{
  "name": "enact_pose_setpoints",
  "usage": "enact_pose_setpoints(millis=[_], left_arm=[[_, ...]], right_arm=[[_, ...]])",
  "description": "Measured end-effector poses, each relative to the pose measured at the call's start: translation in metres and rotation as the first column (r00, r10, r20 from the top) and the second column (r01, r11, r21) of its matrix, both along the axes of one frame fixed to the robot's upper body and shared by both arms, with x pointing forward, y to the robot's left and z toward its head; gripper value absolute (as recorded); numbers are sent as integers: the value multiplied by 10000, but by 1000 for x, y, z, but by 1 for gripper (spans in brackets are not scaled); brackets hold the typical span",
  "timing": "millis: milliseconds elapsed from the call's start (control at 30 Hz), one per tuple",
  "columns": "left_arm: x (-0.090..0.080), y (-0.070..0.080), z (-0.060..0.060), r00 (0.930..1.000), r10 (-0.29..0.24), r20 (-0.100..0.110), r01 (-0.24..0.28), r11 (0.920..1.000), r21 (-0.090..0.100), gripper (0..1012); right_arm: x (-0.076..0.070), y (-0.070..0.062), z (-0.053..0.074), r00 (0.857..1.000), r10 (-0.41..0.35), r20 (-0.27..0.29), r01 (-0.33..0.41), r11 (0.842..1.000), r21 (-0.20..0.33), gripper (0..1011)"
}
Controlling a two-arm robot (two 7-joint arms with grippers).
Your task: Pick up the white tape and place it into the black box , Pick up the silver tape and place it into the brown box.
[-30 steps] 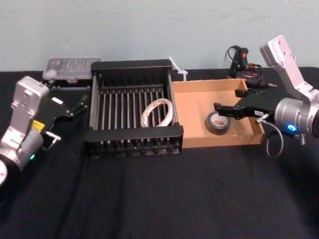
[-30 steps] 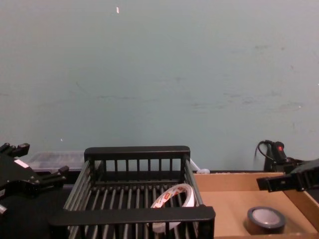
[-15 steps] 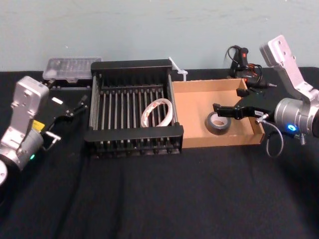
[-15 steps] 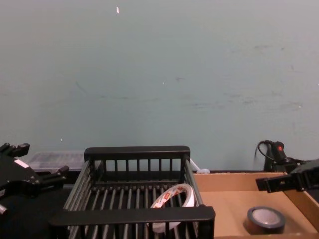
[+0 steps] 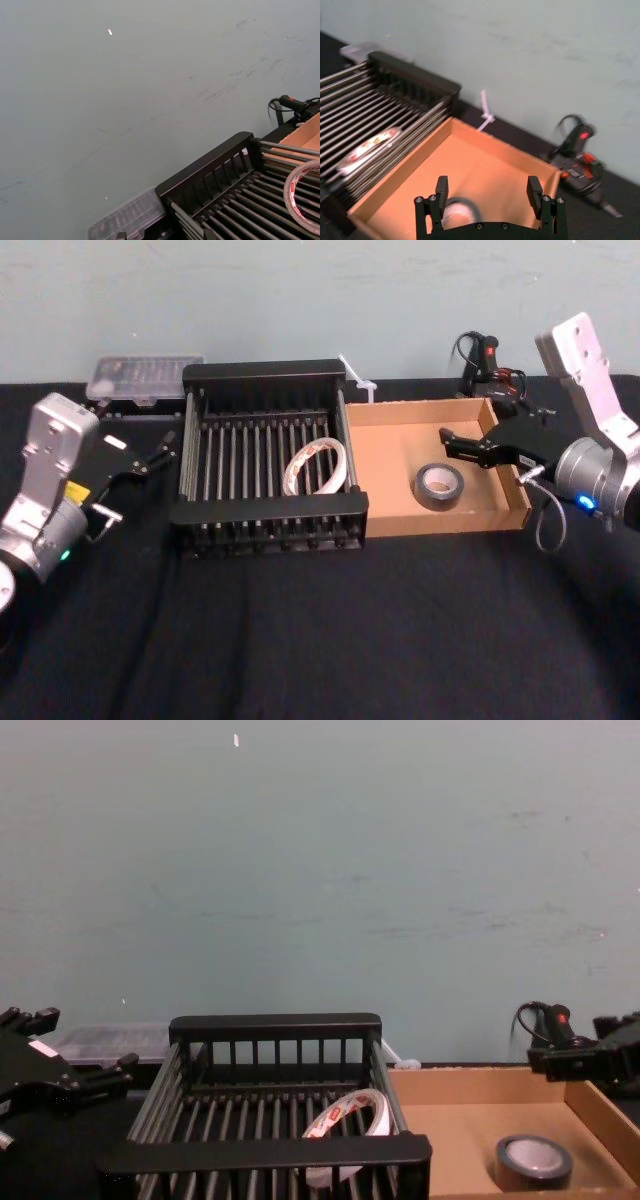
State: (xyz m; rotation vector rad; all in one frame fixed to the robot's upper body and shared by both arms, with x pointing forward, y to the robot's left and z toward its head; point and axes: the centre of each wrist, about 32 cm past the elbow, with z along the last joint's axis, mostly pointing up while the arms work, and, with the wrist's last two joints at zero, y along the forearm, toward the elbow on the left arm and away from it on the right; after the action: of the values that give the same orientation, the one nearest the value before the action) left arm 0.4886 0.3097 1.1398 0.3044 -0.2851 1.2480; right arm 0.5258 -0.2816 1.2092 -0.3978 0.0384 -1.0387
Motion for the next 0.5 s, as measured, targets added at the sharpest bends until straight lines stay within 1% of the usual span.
enact_pose_setpoints(millis=[67, 100, 133, 167, 233, 267, 300, 333, 367, 400, 467, 500], left_arm=[[0, 0, 0, 10000, -1, 1, 1, 10000, -1, 1001], [0, 0, 0, 10000, 0, 0, 0, 10000, 0, 1001], [0, 0, 0, 10000, -1, 0, 1, 10000, 0, 1001], [0, 0, 0, 10000, 0, 0, 0, 10000, 0, 1001], [0, 0, 0, 10000, -1, 0, 1, 10000, 0, 1001], [0, 0, 0, 10000, 0, -1, 0, 10000, -1, 1001], [0, 0, 0, 10000, 0, -1, 0, 10000, 0, 1001], [0, 0, 0, 10000, 0, 0, 0, 10000, 0, 1001], [0, 0, 0, 10000, -1, 0, 1, 10000, 0, 1001], [0, 0, 0, 10000, -1, -1, 1, 10000, 0, 1001], [0, 0, 0, 10000, 0, -1, 0, 10000, 0, 1001], [0, 0, 0, 10000, -1, 0, 1, 10000, -1, 1001]], right_arm=[[-4, 2, -5, 9987, -216, 456, 220, 9997, -80, 1002], [-9, 5, -11, 9946, -426, 948, 443, 9989, -157, 1002], [-12, 6, -14, 9914, -519, 1201, 547, 9983, -201, 1002], [-17, 10, -22, 9819, -734, 1749, 795, 9964, -282, 1002], [-22, 13, -29, 9717, -934, 2172, 1027, 9942, -321, 1002], [-26, 16, -36, 9609, -1116, 2534, 1248, 9915, -367, 1002], [-28, 18, -40, 9552, -1215, 2698, 1370, 9898, -393, 1002], [-32, 20, -46, 9463, -1354, 2935, 1545, 9871, -430, 1002], [-32, 20, -46, 9463, -1354, 2935, 1545, 9871, -430, 1002], [-35, 22, -53, 9383, -1498, 3116, 1721, 9840, -453, 1003], [-39, 25, -63, 9333, -1629, 3200, 1888, 9807, -513, 1002], [-40, 25, -65, 9325, -1658, 3208, 1924, 9799, -529, 1002]])
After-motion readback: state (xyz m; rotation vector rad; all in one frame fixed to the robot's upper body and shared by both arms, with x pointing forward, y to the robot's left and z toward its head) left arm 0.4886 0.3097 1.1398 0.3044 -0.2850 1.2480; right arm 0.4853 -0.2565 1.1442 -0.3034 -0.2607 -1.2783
